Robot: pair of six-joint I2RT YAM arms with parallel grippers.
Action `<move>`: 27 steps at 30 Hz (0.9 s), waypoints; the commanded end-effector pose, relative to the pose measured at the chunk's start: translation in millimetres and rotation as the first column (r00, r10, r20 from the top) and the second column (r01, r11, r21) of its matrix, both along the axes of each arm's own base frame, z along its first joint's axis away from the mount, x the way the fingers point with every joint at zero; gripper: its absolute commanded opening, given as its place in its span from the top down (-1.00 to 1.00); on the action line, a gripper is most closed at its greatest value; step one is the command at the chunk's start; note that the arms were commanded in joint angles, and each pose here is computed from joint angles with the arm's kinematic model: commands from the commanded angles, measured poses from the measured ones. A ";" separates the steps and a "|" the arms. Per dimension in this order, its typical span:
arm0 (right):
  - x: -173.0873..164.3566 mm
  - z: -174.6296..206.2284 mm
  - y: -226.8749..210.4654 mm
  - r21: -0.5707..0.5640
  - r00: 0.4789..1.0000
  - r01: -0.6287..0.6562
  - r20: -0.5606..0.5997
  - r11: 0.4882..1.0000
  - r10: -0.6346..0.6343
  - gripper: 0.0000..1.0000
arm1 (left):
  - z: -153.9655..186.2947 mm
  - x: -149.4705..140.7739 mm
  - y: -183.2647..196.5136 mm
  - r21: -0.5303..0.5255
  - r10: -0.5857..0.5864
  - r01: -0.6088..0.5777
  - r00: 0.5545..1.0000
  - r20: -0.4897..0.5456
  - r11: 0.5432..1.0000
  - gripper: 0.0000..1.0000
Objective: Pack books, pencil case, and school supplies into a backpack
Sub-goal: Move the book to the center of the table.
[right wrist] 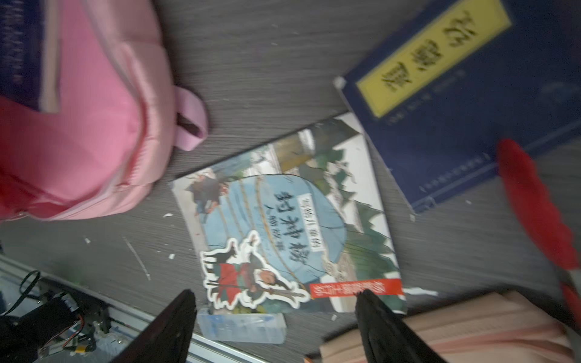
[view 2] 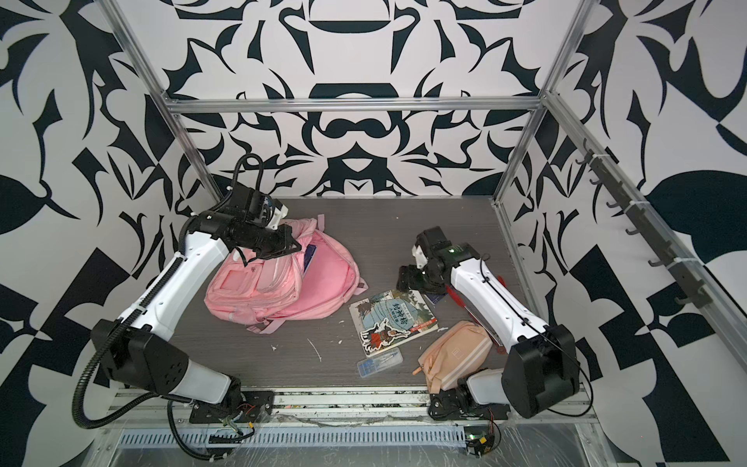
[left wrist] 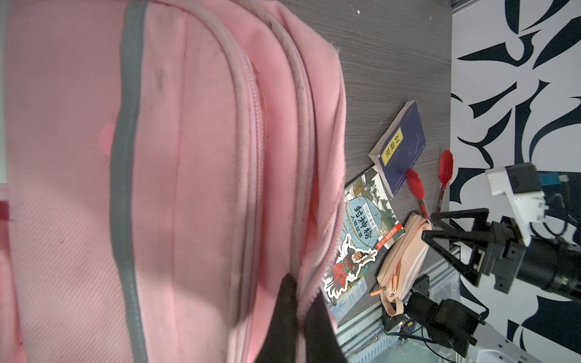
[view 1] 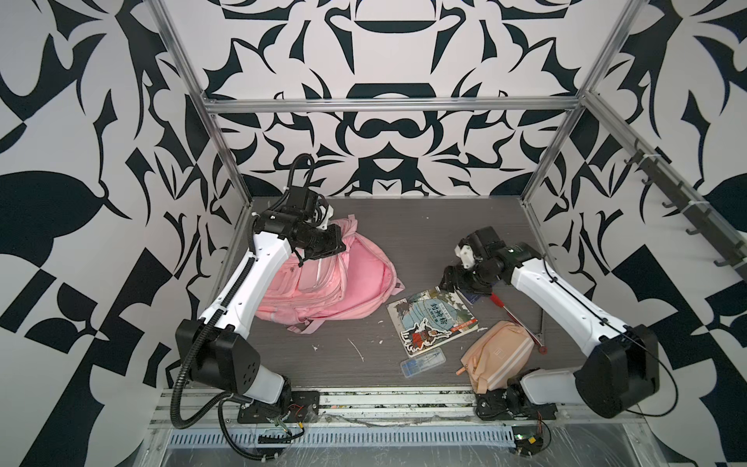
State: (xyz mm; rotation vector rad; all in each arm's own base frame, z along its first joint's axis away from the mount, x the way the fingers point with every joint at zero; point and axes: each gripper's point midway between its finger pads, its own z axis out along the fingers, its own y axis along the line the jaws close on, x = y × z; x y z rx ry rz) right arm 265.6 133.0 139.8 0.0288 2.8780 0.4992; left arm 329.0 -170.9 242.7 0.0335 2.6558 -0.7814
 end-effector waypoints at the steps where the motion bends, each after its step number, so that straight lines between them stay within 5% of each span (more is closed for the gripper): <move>1: -7.5 -6.9 -16.5 -0.017 0.999 -0.026 -0.023 1.000 0.025 -0.68 | 14.2 -2.5 1.7 -0.024 -0.007 0.009 0.998 0.066 1.000 1.00; 15: 14.1 -66.6 -31.5 0.024 0.992 -0.006 -0.130 1.000 0.009 -0.74 | 13.6 -10.1 -1.8 -0.071 0.006 -0.003 0.999 0.042 0.997 1.00; 27: -13.6 -100.0 -39.2 -0.016 0.964 0.041 -0.263 0.999 -0.044 -0.73 | 9.1 -12.1 -5.2 -0.080 -0.016 0.017 1.000 0.018 0.997 1.00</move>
